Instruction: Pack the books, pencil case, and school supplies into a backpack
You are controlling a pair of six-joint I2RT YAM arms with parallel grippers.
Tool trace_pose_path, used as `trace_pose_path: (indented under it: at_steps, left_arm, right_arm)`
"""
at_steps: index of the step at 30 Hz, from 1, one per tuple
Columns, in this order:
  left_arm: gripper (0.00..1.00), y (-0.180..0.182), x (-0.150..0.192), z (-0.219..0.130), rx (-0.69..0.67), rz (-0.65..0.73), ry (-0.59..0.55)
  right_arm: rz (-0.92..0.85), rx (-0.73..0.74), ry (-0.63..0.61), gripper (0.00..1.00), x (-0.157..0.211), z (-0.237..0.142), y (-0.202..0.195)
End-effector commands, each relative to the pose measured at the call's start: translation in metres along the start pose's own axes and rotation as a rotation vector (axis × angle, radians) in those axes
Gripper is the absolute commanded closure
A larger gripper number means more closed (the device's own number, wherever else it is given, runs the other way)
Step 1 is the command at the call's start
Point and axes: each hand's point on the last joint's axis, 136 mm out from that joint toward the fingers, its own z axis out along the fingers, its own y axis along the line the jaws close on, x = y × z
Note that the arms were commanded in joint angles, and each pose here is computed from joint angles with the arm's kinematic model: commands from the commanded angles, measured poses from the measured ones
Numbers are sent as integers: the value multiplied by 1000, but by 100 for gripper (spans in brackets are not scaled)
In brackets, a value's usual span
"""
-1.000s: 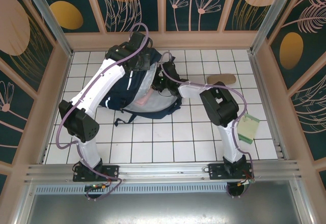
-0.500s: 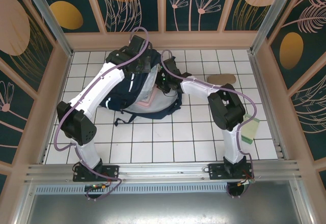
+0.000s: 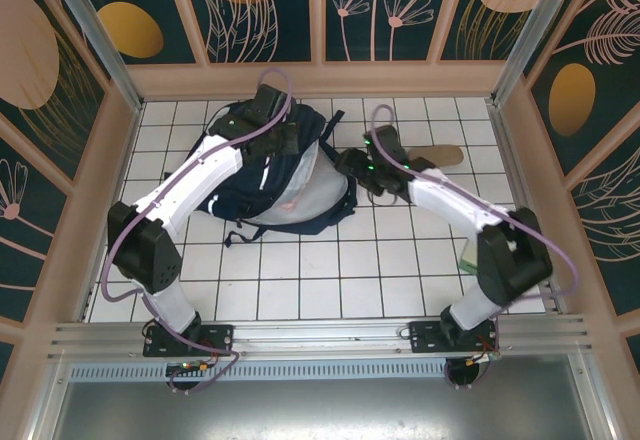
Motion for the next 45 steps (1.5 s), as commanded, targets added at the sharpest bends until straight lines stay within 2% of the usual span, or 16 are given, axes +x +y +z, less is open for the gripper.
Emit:
trace_pose_path:
  at_steps: [1, 5, 8, 11, 12, 13, 15, 20, 29, 40, 45]
  left_arm:
    - [100, -15, -19, -18, 107, -54, -80]
    - [100, -17, -15, -15, 120, -51, -71]
    - [99, -19, -13, -15, 137, -51, -65]
    - [83, -24, -11, -16, 166, -53, -55]
    - [76, -24, -11, -17, 170, -54, -53]
    - [64, -26, -11, -18, 176, -55, -53]
    - [51, -27, -11, -21, 186, -59, -56]
    - [42, -28, -10, -27, 205, -69, -67]
    - [41, -30, -5, -23, 231, -95, -58]
    - [40, -44, 8, -7, 319, -155, -12]
    - [41, -61, 24, 6, 372, -189, 25]
  right_arm:
    - [82, 187, -74, 19, -11, -31, -80]
    - [214, 348, -185, 11, -16, -74, -166]
    - [322, 408, -252, 6, -14, -102, -218]
    - [430, 443, -283, 4, -6, -118, -258]
    - [454, 459, -288, 4, -4, -122, -267]
    - [477, 478, -294, 4, -1, -124, -277]
    - [520, 520, -296, 3, 4, -129, -294]
    - [583, 556, -289, 1, 9, -130, -318]
    - [624, 271, -98, 1, 33, -74, -280]
    - [577, 29, 8, 1, 50, -17, -162]
    - [466, 27, 78, 1, 44, 7, -127]
